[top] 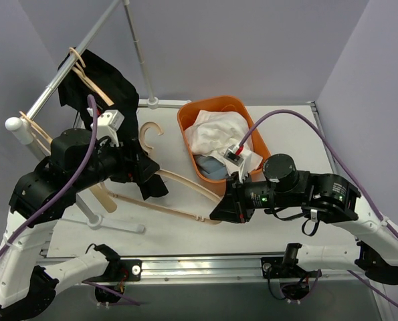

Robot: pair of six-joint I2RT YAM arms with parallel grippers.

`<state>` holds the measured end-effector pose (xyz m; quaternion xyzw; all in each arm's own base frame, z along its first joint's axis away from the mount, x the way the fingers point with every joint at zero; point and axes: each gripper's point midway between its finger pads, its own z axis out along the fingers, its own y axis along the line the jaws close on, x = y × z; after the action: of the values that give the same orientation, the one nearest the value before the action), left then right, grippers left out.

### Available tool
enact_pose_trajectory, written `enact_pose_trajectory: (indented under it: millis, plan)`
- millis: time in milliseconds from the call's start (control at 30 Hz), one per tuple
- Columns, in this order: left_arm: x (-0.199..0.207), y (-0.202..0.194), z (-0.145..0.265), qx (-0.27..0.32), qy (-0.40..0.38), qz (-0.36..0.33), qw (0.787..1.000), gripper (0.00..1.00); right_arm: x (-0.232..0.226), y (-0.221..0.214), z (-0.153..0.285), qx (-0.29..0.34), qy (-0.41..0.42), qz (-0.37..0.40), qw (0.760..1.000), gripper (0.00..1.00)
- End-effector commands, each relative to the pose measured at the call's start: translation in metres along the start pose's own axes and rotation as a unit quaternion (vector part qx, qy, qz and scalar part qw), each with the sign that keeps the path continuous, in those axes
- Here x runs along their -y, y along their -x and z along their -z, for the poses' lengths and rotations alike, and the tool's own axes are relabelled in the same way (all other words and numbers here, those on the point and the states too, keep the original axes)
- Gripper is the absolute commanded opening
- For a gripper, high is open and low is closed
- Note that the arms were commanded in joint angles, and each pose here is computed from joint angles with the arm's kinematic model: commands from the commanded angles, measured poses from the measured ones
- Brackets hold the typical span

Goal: Remove the skirt from the hanger

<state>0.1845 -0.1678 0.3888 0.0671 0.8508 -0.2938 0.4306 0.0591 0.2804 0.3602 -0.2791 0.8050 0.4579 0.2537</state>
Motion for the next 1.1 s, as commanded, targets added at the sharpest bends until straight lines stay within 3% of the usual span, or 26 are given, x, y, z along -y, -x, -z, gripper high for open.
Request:
enact_pose_trajectory:
  millis: [0,300,467,700,900,1067]
  plan:
    - [0.01,0.017,0.014,0.032,-0.018,0.005,0.999,0.94,0.001,0.017,0.023,0.051,-0.02,0.024,0.998,0.0]
    - [0.019,0.002,0.018,0.015,-0.048,0.037,0.998,0.94,0.023,0.02,0.043,0.061,-0.09,0.04,0.993,0.0]
    - [0.007,-0.047,0.002,-0.05,-0.052,0.061,0.996,0.98,0.021,0.041,0.053,0.079,-0.113,0.063,0.988,0.0]
    - [-0.003,-0.089,0.002,-0.082,-0.06,0.088,0.991,1.0,0.007,0.079,0.063,0.118,-0.125,0.097,0.98,0.0]
    - [0.002,-0.091,0.007,-0.084,-0.08,0.075,0.99,1.0,0.012,0.086,0.037,0.088,-0.138,0.131,0.978,0.0]
    - [0.035,-0.06,0.026,-0.04,-0.159,0.043,0.986,1.0,0.0,0.089,0.008,0.079,-0.096,0.145,0.982,0.0]
